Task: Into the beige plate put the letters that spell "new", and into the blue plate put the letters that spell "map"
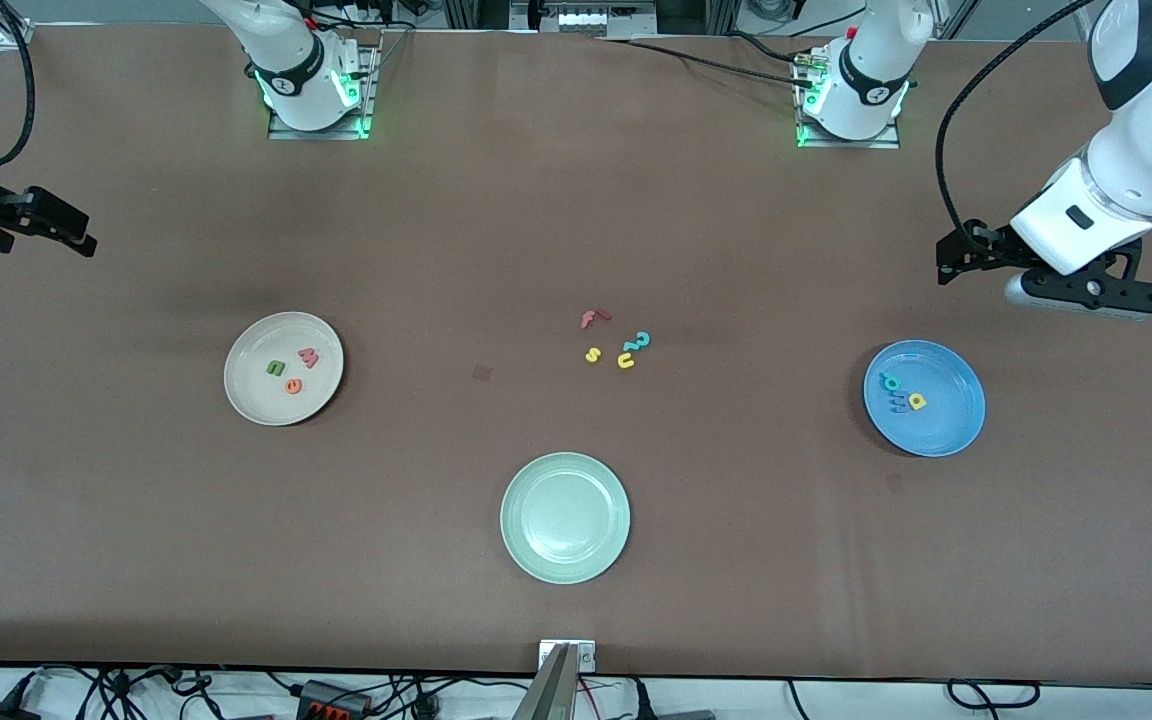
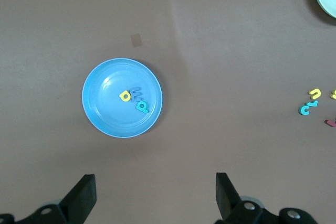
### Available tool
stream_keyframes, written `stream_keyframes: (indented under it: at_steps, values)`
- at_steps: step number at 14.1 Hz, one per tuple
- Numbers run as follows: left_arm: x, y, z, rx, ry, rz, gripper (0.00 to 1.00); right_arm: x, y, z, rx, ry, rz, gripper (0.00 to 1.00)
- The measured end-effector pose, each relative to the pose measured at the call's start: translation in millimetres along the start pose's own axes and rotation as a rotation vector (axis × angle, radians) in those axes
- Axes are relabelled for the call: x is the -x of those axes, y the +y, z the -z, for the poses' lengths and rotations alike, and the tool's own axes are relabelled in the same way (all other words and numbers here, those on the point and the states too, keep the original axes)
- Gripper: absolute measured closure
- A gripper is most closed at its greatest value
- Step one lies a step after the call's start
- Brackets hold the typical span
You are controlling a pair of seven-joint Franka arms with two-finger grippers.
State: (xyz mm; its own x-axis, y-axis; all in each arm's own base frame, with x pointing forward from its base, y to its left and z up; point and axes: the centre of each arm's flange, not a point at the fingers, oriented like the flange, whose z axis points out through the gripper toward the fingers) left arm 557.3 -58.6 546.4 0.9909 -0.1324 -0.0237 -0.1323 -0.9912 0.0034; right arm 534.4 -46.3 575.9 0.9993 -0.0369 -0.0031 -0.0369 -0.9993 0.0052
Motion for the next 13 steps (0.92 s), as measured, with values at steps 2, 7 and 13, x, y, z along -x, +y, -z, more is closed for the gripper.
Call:
stream_keyframes:
  at_steps: [2,7,13]
  values:
    - [-0.1,1.9,0.0,0.0,0.0,-0.003,0.0,3.5,0.0,1.7,-0.001,-0.006,0.0,0.0]
    - [0.4,4.7,-0.2,0.0,-0.005,-0.009,0.0,6.1,0.1,1.6,0.0,-0.02,0.001,0.0]
    - [1.3,10.7,1.9,0.0,-0.013,-0.019,0.0,6.5,1.2,0.8,0.003,-0.024,0.0,0.0]
